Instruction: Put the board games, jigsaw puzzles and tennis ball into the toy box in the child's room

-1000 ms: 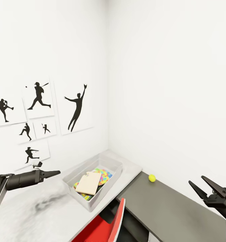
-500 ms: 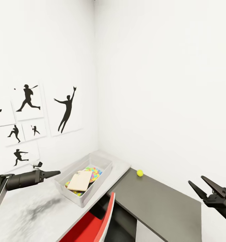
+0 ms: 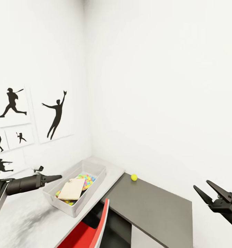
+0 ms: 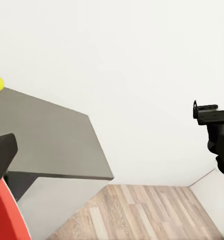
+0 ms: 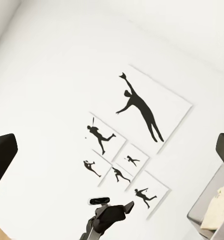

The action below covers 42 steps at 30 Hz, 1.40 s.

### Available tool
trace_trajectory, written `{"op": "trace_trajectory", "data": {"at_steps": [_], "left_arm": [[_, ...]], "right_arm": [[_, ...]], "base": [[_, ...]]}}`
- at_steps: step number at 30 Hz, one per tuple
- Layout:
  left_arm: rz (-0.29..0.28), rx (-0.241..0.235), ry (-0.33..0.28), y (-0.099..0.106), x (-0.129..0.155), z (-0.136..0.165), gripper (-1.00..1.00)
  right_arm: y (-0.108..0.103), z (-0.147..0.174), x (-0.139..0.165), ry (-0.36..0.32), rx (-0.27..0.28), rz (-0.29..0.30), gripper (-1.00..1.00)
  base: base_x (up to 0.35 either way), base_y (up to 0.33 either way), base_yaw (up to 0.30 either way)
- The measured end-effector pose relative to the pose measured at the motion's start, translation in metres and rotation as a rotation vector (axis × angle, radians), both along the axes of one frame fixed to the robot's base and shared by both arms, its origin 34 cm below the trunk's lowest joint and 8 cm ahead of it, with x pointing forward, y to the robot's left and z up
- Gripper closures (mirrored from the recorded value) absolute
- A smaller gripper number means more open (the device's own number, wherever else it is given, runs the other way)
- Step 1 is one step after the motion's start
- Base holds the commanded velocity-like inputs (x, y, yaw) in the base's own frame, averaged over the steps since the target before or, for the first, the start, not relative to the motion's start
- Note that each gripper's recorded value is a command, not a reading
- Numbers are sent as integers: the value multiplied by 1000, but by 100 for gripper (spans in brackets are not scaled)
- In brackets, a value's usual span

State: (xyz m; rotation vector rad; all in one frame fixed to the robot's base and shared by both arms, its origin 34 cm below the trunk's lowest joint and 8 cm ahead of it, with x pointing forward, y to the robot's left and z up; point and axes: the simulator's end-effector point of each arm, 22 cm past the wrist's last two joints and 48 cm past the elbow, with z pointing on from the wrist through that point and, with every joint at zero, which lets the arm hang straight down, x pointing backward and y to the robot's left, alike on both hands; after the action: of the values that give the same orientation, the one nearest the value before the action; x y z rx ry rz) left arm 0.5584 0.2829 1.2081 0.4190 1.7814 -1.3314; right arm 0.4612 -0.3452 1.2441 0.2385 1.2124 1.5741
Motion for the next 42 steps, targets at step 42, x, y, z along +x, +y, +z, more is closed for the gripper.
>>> {"op": "trace_trajectory", "data": {"at_steps": [42], "left_arm": [[-4,-1,-21,-2,-4,9,-100]], "right_arm": [[-4,7,-1,-30,-13,-38,-100]], "base": [[0,0,-80]]}}
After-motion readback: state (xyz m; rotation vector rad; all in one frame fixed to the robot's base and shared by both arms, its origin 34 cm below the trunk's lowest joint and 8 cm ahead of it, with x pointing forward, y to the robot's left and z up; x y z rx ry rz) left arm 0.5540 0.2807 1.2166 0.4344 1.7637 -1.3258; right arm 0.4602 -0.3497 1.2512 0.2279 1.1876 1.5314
